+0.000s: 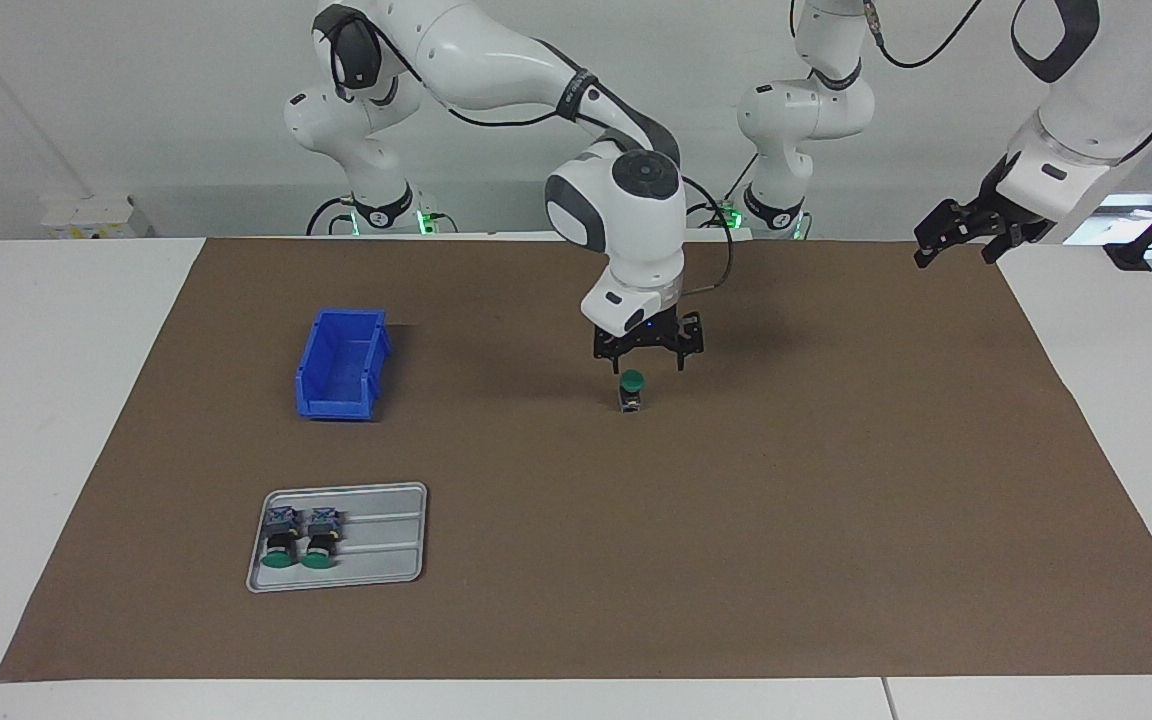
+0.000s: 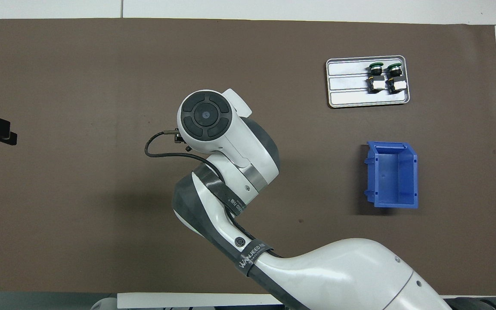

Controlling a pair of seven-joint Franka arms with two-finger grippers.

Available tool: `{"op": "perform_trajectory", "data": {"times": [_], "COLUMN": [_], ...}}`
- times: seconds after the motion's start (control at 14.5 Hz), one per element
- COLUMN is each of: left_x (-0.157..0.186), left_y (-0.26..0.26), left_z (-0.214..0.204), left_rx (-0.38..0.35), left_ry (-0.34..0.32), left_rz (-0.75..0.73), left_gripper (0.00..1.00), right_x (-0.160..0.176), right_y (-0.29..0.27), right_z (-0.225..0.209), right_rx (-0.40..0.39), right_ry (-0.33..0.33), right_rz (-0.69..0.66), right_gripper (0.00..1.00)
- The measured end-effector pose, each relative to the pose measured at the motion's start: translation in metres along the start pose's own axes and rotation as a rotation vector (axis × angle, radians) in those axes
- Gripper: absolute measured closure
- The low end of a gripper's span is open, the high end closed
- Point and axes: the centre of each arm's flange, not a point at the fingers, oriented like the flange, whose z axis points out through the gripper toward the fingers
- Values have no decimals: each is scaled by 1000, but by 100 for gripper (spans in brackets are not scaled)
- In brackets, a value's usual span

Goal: Place and press button with both arms
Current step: 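Reach the right gripper to the green button on the table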

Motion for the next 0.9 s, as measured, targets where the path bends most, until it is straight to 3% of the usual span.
{"op": "perform_trajectory", "data": {"times": [0.21,0.76,0.9], "left_x": [-1,-1,-1], "left_y": [-5,-7,-7], "left_z": [0,-1,-1], "left_rx": [48,75,75], "left_ry": [-3,-4,-3], "left_rz": [4,13,0], "left_gripper": [0,0,0], "right_x": [-12,-36,-36], "right_y": [2,3,3], "right_z": [22,60,60], "right_rx": [-62,-63,-63], "right_ry": [7,1,1], "right_rz": [-45,-82,-97], "right_gripper": [0,4,25]}}
